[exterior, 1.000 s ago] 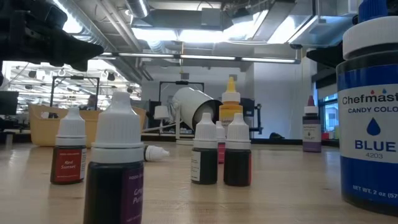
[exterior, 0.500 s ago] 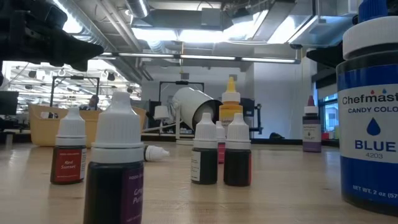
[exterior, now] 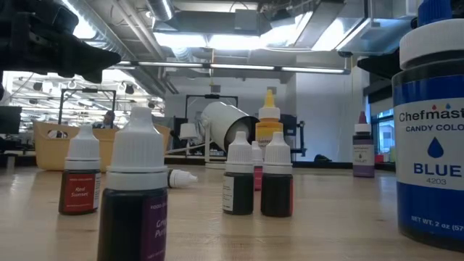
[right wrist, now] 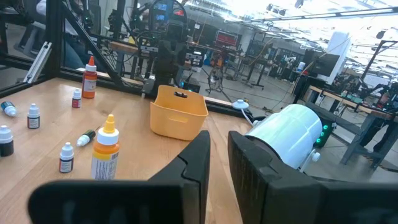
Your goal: Pick & Place food coloring
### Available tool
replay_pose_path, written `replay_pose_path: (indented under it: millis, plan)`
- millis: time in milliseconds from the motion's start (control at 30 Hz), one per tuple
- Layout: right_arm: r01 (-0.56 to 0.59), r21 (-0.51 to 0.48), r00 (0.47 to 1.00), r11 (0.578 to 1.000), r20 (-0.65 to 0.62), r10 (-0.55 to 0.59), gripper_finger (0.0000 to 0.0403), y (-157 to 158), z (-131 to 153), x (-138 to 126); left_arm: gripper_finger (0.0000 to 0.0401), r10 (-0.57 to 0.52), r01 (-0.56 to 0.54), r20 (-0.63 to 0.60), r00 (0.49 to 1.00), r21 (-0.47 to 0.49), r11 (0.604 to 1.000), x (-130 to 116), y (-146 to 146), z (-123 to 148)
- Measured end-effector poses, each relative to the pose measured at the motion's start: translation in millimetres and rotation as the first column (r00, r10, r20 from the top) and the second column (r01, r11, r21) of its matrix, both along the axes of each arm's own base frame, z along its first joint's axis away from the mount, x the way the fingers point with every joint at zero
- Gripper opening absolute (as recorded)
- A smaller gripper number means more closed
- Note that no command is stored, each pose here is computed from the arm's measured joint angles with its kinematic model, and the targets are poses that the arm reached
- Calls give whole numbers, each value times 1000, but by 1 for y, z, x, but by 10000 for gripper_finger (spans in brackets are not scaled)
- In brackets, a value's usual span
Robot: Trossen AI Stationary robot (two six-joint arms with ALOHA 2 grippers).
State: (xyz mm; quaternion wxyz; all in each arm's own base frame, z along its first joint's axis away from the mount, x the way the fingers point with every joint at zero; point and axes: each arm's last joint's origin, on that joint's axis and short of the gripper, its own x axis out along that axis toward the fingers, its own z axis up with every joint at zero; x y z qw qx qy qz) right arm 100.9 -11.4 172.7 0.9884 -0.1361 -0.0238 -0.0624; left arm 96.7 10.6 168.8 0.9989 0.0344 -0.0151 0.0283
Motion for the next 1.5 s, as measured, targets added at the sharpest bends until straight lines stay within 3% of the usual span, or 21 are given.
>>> replay_pose_path:
  millis: [933,1233,1500]
  plan:
    - [0,5,1000,1000,1,0,62,0,0,0,15,0,0,0,1000,0,1000,0,0,0]
    - [-17,215,1000,977,27,12,62,0,0,0,15,0,0,0,1000,0,1000,0,0,0]
    - [-19,237,999,971,30,12,62,0,0,0,12,0,0,0,1000,0,1000,0,0,0]
